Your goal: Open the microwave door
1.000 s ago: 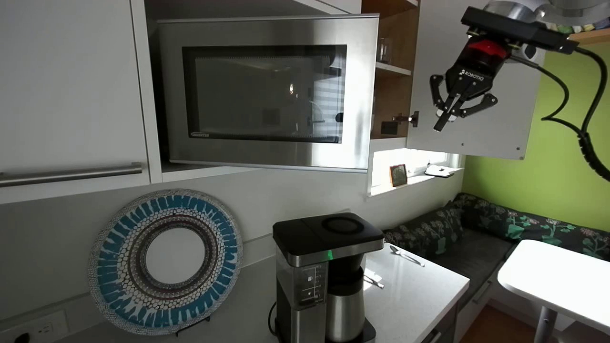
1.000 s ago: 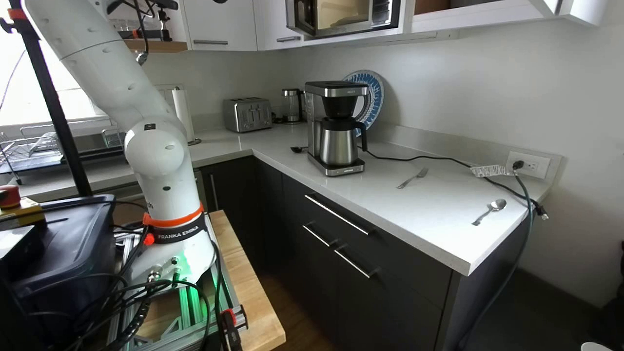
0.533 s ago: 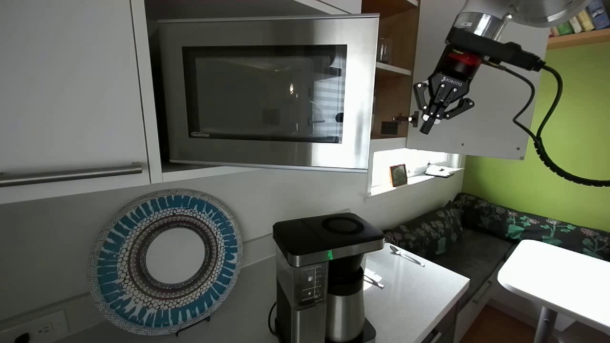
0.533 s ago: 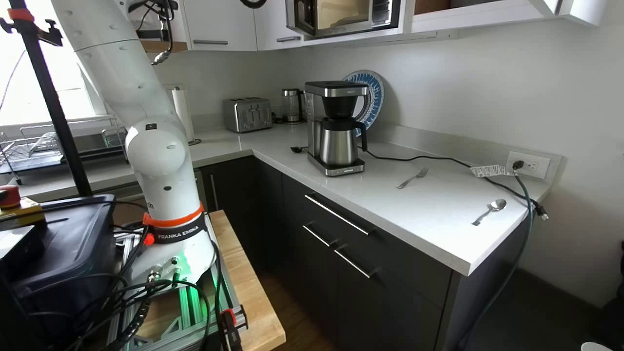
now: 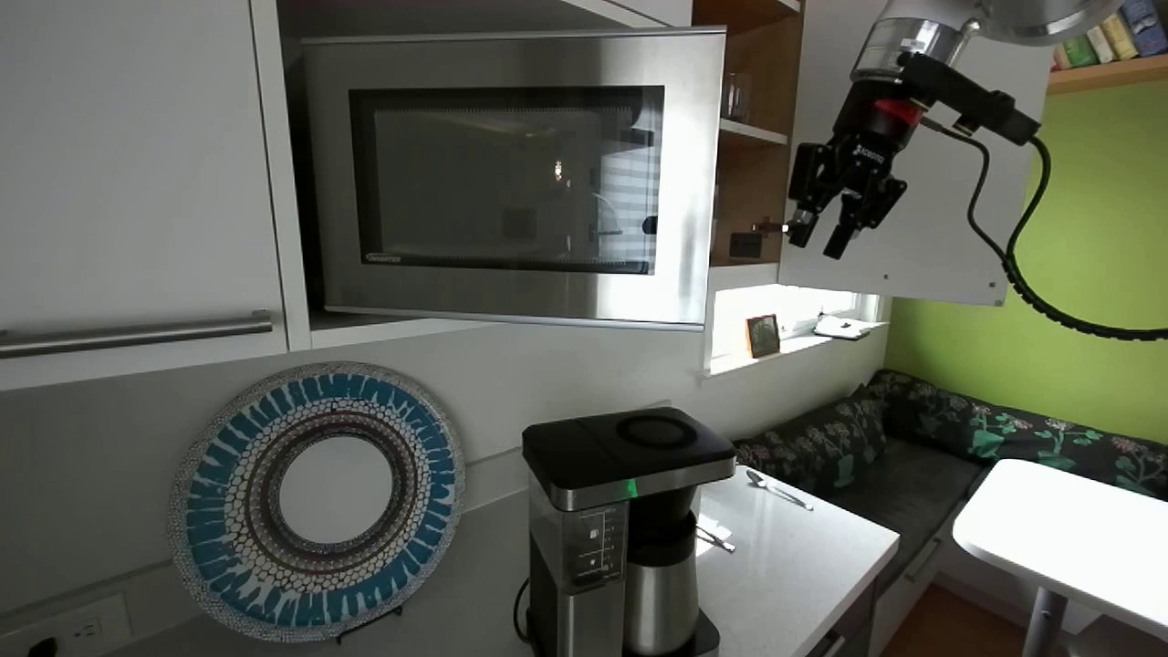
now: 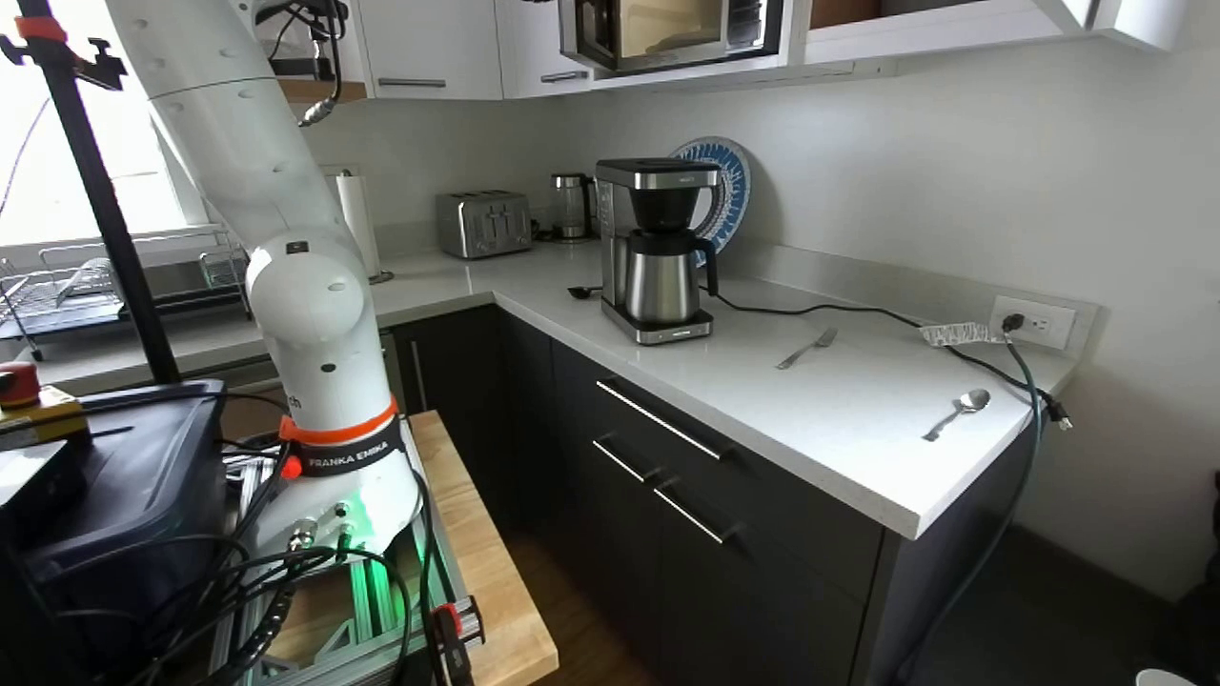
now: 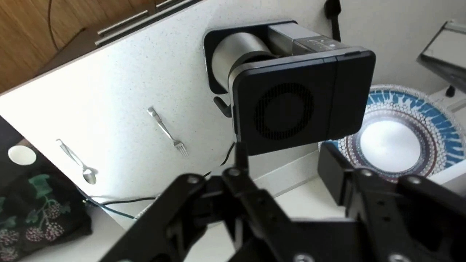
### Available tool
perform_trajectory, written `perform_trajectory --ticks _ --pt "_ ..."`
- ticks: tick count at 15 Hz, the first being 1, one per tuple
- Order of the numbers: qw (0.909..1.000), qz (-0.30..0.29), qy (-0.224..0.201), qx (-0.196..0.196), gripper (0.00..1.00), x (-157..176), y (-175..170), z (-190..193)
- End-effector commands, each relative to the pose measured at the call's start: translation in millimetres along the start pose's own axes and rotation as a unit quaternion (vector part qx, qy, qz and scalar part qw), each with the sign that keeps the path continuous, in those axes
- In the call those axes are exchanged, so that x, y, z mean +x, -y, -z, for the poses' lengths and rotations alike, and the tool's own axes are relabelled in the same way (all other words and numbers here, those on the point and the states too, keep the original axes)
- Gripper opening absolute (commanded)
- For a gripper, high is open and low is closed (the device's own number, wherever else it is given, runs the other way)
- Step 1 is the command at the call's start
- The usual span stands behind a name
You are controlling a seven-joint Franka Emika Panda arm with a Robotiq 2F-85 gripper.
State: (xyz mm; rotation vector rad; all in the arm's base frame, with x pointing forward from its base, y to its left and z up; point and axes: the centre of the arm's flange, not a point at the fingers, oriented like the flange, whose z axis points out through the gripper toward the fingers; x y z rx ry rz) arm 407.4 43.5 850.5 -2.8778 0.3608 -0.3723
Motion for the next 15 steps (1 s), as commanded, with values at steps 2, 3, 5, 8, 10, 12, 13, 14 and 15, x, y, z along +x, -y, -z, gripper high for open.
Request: perform_trajectory --ticks 2,3,5,8,10,12,13,14,15 --pt "0.9917 0.117 0.043 -0.031 0.94 -0.2 -23.8 -23.0" --pt "0.9880 0.139 0.052 -0.044 0.99 0.4 -31.0 -29.7" --pt "0.9781 0.185 0.068 -0.066 1.00 1.1 -45.5 -44.6" --pt "0.9614 0.245 0.086 -0.090 1.00 1.7 -58.2 -60.8" --pt "0.9595 0.250 0.101 -0.082 1.00 -0.2 -63.6 -70.8" --pt "0.9635 0.237 0.097 -0.077 1.00 14.8 -52.3 -64.3" --pt "0.9635 0.237 0.097 -0.077 1.00 15.5 -52.1 -64.4" --pt "0.9635 0.238 0.096 -0.077 1.00 15.9 -51.6 -63.8" --pt "0.9634 0.238 0.095 -0.077 1.00 15.8 -51.0 -63.3"
